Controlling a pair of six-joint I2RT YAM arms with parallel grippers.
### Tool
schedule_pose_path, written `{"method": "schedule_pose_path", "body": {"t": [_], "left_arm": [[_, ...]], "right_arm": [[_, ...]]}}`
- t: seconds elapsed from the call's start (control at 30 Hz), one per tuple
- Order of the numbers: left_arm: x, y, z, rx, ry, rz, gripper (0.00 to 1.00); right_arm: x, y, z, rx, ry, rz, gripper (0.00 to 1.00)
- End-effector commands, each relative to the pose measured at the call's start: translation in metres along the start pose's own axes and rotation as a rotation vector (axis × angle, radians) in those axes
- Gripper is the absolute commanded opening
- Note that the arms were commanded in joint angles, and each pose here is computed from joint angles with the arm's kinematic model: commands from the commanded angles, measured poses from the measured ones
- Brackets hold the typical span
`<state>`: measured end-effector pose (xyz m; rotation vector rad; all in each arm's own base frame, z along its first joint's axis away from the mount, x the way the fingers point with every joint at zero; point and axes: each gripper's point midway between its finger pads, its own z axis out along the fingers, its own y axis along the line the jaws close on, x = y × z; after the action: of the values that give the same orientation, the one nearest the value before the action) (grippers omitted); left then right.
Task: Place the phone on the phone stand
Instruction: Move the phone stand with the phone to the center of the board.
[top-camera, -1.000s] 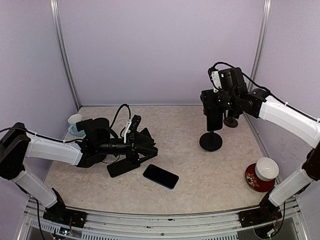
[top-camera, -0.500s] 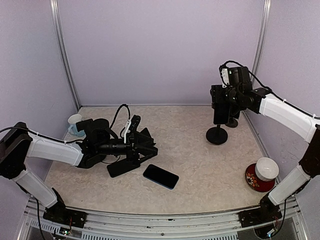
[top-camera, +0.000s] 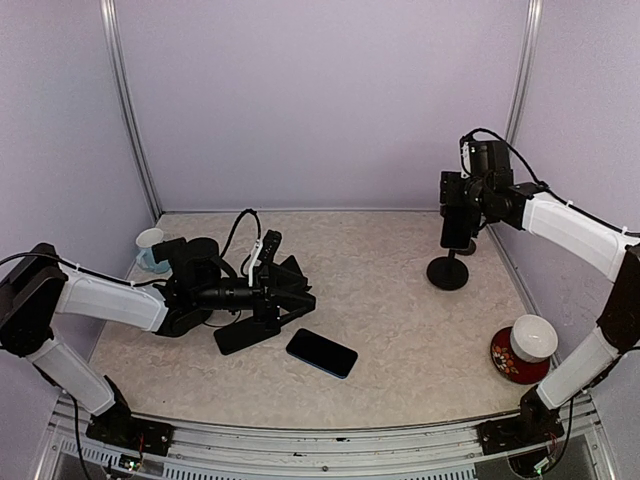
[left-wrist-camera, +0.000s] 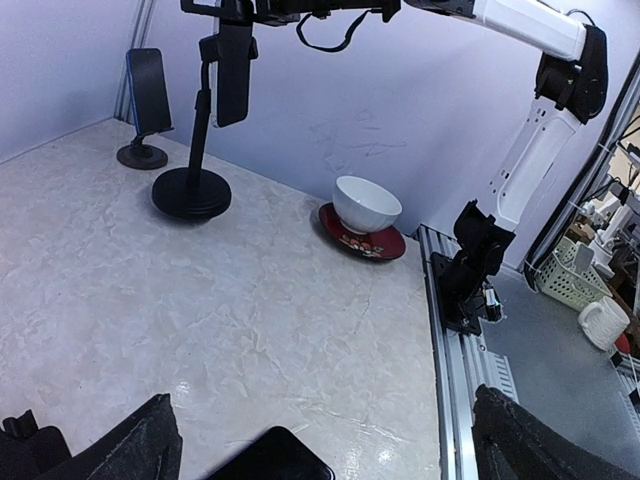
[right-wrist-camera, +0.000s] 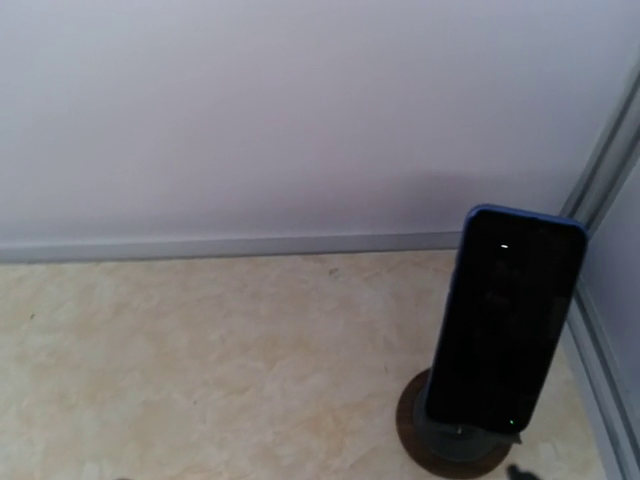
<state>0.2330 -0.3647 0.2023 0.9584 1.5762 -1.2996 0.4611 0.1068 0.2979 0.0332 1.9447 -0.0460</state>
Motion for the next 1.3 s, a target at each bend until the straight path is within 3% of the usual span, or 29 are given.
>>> {"method": "schedule_pose_path", "body": {"t": [0.0,0.87,0.97,1.27], "left_arm": [[-0.002,0.001,0.000,0.008,-0.010,0.003,0.99],[-0.001,0.001,0.000,0.008,-0.006,0.008,0.99],[0.000,0.001,0.000,0.008,-0.005,0.006,0.99],[0.001,0.002,0.001,0.007,-0.003,0.004,0.99]], "right_arm": [[-0.042,-0.004,-0.002,0.011,-0.155,0.090,0.52],[-0.045,0.033,0.052,-0.108,-0.134,0.076,0.50],[-0.042,0.035,0.053,-0.116,-0.125,0.071,0.56],[-0.044,0.032,0.047,-0.109,-0.116,0.058,0.89]]}}
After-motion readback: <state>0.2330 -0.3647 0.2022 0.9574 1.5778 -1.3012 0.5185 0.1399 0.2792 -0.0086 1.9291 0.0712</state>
